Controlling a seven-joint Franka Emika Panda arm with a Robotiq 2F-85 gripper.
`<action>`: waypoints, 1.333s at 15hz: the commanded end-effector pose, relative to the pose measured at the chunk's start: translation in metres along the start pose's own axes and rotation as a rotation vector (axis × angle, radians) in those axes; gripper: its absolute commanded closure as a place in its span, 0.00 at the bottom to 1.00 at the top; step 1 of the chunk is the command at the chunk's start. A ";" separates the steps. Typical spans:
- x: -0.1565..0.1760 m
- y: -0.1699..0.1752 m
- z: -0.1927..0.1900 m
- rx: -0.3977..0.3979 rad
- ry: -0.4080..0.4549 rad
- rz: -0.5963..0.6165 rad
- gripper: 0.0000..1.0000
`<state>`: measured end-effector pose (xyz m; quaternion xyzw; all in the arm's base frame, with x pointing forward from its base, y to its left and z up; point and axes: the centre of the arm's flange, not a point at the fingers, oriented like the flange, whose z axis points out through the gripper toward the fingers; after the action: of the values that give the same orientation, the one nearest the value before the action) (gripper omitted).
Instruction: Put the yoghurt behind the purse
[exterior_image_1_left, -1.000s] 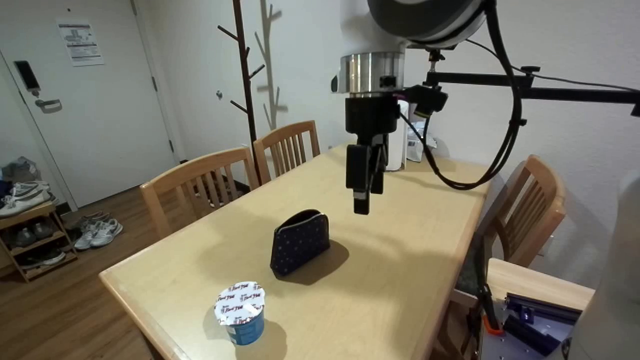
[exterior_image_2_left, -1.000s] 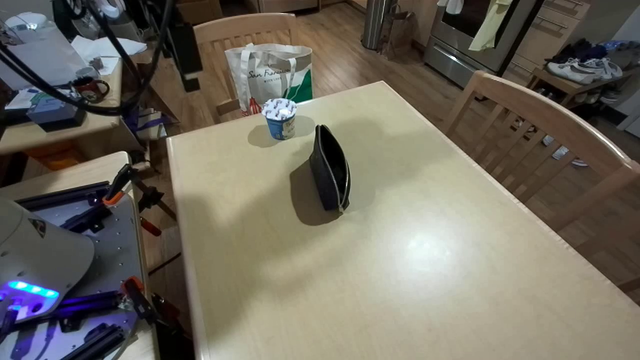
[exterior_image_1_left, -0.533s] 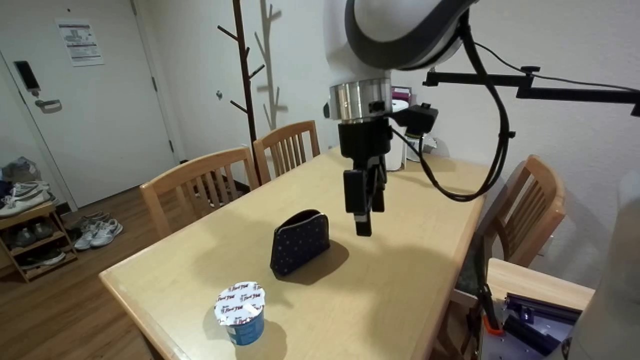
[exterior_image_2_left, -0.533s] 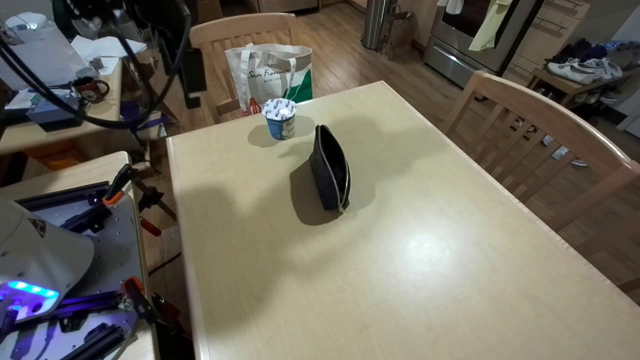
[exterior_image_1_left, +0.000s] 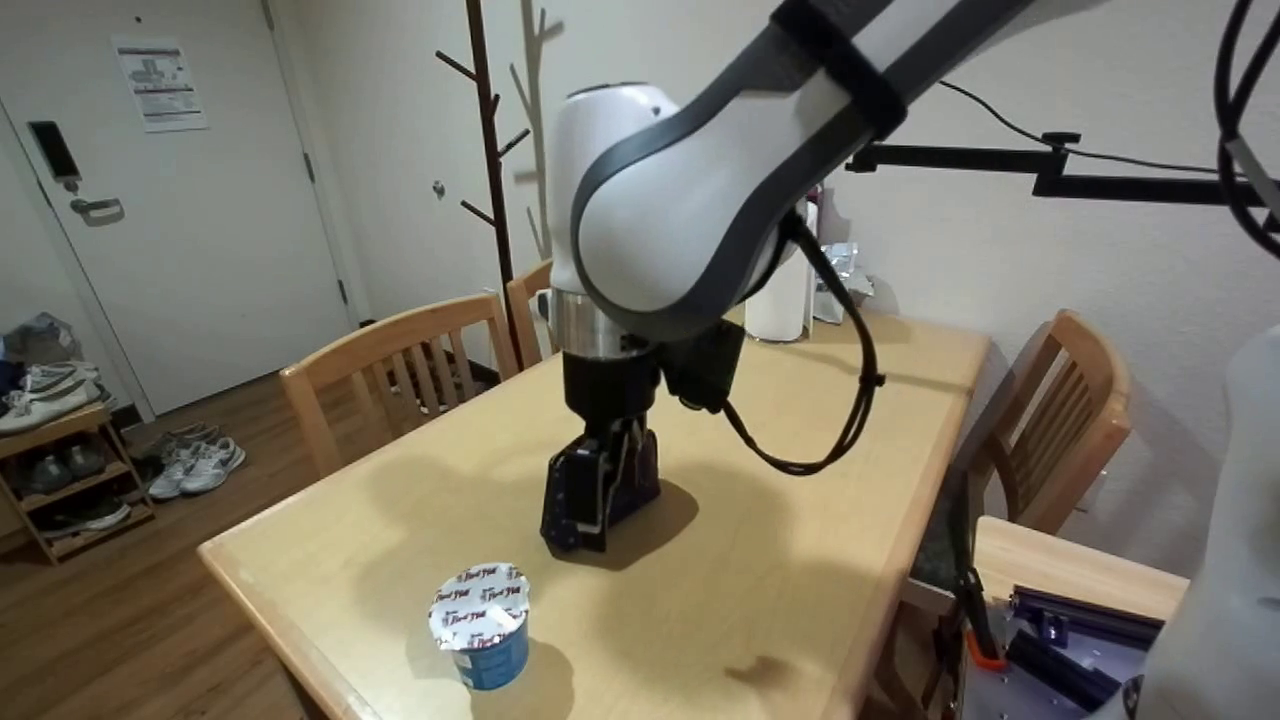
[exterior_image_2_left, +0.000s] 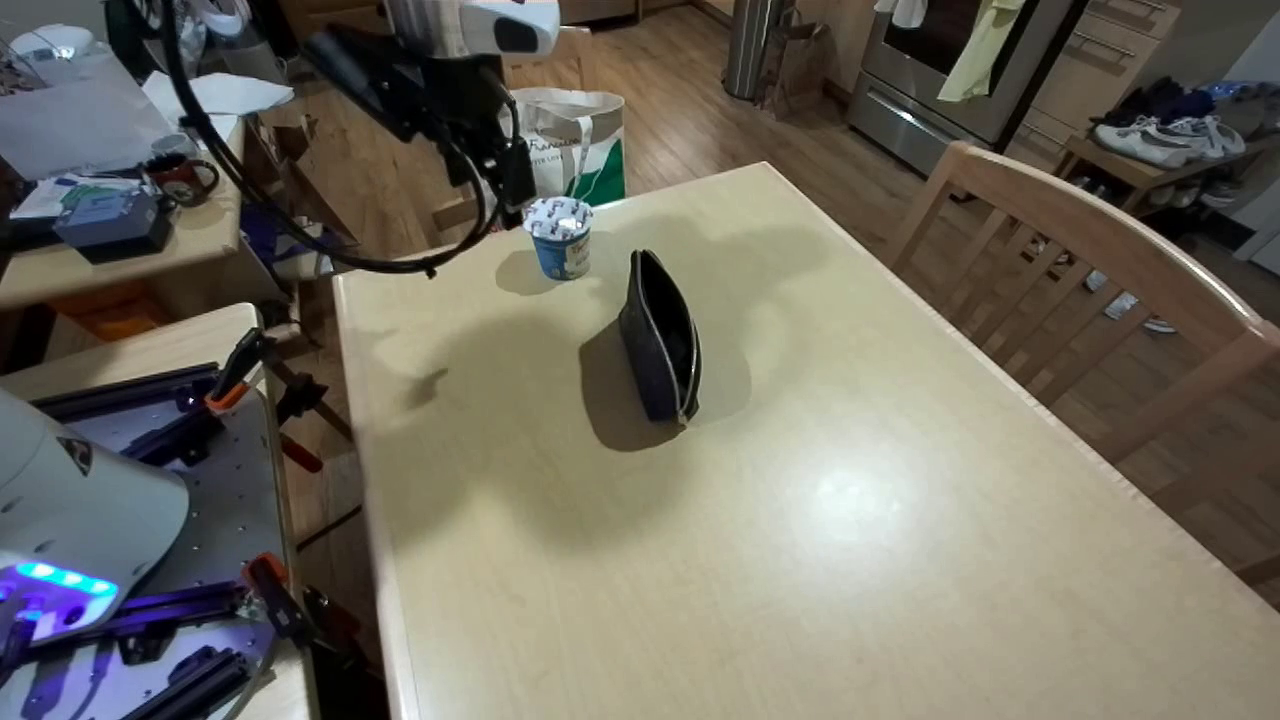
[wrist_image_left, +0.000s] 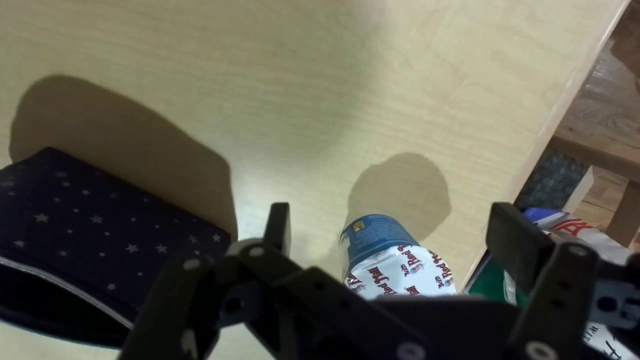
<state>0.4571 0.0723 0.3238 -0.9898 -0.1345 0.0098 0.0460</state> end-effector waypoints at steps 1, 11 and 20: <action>0.003 0.001 0.002 0.001 -0.002 -0.002 0.00; 0.038 -0.025 0.106 -0.012 0.092 0.280 0.00; 0.045 -0.034 0.122 -0.115 0.047 0.274 0.00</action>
<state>0.4783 0.1149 0.2108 -0.9996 -0.0086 -0.0117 0.0252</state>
